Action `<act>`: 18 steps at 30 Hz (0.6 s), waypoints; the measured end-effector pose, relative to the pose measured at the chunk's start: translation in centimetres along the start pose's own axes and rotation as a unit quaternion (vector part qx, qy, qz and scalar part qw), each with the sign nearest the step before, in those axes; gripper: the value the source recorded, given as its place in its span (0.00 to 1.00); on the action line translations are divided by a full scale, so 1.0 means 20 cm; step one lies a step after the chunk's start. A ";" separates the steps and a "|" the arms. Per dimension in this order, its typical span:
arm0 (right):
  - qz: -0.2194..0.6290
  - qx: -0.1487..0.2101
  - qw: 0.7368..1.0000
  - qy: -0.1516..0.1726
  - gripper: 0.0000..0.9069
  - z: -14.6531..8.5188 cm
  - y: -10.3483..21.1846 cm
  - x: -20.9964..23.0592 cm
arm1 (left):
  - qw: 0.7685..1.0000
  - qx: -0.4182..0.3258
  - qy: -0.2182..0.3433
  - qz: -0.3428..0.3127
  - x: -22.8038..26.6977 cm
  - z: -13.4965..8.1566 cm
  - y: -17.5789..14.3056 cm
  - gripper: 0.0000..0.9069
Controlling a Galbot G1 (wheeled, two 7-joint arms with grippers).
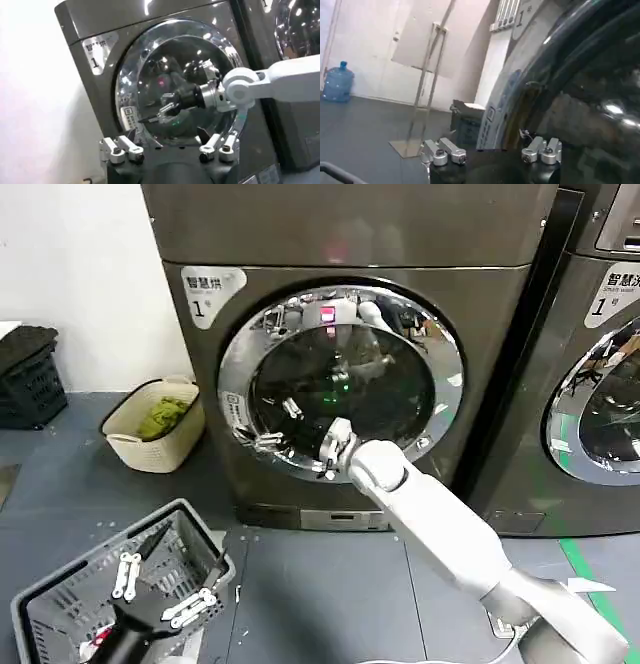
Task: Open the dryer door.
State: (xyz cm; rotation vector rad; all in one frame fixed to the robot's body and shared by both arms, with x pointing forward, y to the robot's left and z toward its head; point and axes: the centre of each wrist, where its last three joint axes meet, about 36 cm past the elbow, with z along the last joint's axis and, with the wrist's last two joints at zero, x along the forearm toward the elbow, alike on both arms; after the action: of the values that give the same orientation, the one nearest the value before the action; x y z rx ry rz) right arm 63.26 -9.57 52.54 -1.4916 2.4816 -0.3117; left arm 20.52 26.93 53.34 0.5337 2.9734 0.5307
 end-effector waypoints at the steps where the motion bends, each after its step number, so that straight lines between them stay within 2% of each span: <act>1: -0.006 -0.001 1.000 -0.001 1.00 0.00 0.00 0.00 | 1.000 0.000 0.000 0.000 0.00 0.00 0.00 1.00; 12: -0.069 -0.006 0.997 -0.042 1.00 0.04 -0.04 0.05 | 1.000 -0.002 0.000 -0.001 0.00 0.00 0.01 1.00; 18: -0.096 0.006 0.994 -0.050 1.00 0.06 -0.06 0.13 | 1.000 -0.003 0.000 -0.001 0.00 0.00 0.01 1.00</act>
State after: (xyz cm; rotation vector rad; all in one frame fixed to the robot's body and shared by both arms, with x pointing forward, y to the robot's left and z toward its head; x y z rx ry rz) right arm 63.42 -12.51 51.58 -1.7025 2.2599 -0.2757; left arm 20.55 27.15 53.44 0.5302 2.9711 0.5398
